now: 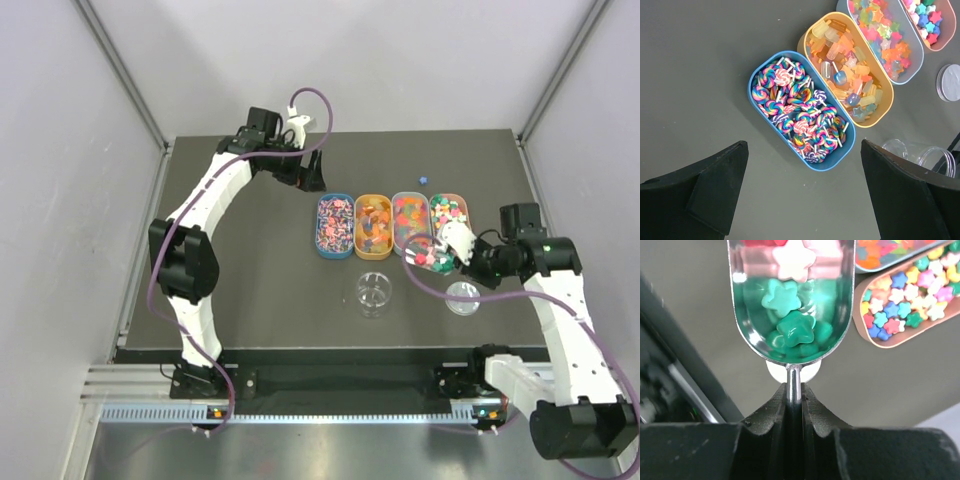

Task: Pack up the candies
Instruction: Place the fake candies in the packing bottle.

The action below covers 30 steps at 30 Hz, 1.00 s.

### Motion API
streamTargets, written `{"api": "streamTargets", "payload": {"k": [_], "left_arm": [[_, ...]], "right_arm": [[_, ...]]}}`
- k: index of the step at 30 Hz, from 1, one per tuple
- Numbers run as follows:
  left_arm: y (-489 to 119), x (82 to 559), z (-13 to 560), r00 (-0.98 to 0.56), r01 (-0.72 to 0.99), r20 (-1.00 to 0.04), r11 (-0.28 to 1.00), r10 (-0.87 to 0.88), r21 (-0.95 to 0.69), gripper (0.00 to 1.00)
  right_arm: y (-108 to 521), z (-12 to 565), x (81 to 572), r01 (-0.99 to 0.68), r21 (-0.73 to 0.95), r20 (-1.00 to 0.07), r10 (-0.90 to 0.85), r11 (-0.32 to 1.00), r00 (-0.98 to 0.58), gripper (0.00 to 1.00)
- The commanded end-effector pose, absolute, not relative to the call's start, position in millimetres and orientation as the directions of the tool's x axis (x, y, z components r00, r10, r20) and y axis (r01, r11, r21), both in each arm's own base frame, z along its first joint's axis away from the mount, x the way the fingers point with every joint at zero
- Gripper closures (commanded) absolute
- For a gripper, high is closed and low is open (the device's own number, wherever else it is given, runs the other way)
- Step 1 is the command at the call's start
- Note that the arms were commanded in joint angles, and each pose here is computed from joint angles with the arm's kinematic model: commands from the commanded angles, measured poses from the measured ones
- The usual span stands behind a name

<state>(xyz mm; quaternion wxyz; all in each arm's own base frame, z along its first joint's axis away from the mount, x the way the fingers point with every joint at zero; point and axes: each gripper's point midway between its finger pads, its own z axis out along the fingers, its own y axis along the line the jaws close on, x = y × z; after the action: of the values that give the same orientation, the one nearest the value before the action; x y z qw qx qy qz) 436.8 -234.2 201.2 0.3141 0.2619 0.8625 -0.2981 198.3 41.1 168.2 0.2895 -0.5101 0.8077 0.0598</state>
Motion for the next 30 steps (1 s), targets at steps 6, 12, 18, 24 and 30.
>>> {"api": "streamTargets", "payload": {"k": [6,12,18,24,30], "left_arm": [[-229,415,239,-0.598,0.691,-0.754,0.652,0.273,-0.313,0.02],[-220,412,240,-0.594,0.678,-0.754,0.679,0.281,-0.281,0.02],[-211,412,242,-0.597,0.659,-0.758,0.7,0.263,-0.276,0.02],[-204,410,245,-0.585,0.657,-0.767,0.708,0.262,-0.26,0.02],[-203,410,242,-0.592,0.652,-0.766,0.708,0.251,-0.272,0.02]], "right_arm": [[47,182,169,-0.986,-0.168,-0.35,-0.934,-0.014,0.072,1.0],[68,172,178,-0.975,-0.144,-0.3,-0.932,-0.169,0.205,1.0],[78,166,185,-0.958,-0.131,-0.246,-0.928,-0.255,0.281,1.0],[79,175,199,-0.957,-0.141,-0.156,-0.949,-0.255,0.276,1.0],[84,187,208,-0.957,-0.142,-0.097,-0.959,-0.251,0.266,1.0]]}}
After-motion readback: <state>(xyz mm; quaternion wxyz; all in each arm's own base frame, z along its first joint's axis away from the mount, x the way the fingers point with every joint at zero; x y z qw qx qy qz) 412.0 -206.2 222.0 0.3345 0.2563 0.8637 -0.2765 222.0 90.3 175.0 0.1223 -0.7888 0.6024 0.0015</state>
